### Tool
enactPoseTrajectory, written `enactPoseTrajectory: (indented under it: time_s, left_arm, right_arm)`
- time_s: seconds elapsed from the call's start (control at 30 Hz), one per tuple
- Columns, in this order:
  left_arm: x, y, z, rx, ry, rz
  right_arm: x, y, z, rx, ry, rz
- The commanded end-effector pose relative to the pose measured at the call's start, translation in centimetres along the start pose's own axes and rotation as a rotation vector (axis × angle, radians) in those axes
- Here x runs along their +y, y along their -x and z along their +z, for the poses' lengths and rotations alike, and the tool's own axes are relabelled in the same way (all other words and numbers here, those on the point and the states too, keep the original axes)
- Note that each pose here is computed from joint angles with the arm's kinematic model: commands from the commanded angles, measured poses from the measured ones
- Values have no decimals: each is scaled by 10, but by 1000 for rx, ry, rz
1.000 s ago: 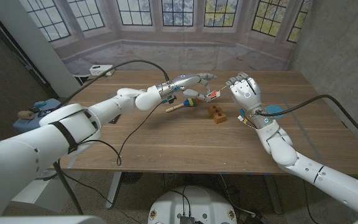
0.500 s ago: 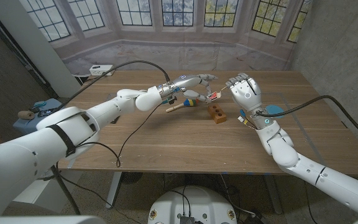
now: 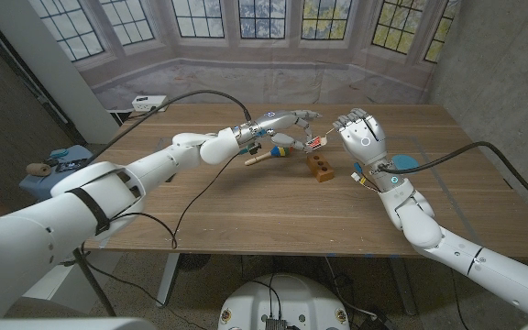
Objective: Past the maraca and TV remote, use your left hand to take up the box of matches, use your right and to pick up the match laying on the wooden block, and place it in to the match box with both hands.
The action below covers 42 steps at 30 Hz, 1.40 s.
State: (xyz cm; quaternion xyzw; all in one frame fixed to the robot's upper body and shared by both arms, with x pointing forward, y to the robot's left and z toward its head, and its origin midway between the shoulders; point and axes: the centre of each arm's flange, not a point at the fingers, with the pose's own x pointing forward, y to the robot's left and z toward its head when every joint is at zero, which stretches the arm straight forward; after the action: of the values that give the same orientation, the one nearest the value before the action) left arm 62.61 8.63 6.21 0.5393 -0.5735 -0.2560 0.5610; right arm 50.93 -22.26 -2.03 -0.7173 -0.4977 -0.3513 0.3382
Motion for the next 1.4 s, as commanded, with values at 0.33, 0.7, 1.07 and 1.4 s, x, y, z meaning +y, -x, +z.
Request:
enactPoseTrajectory:
  time_s: [0.33, 0.7, 1.07, 1.4]
  left_arm:
    - [2, 1, 1, 12, 20, 5]
    - [2, 1, 1, 12, 26, 2]
    - [2, 0, 5, 4, 26, 4]
    - [2, 0, 7, 7, 27, 6]
  right_arm:
    - [-1, 1, 5, -14, 10, -12]
    - [-2, 0, 6, -19, -1, -5]
    - [-2, 3, 6, -22, -13, -7]
    - [-2, 5, 6, -19, -13, -6]
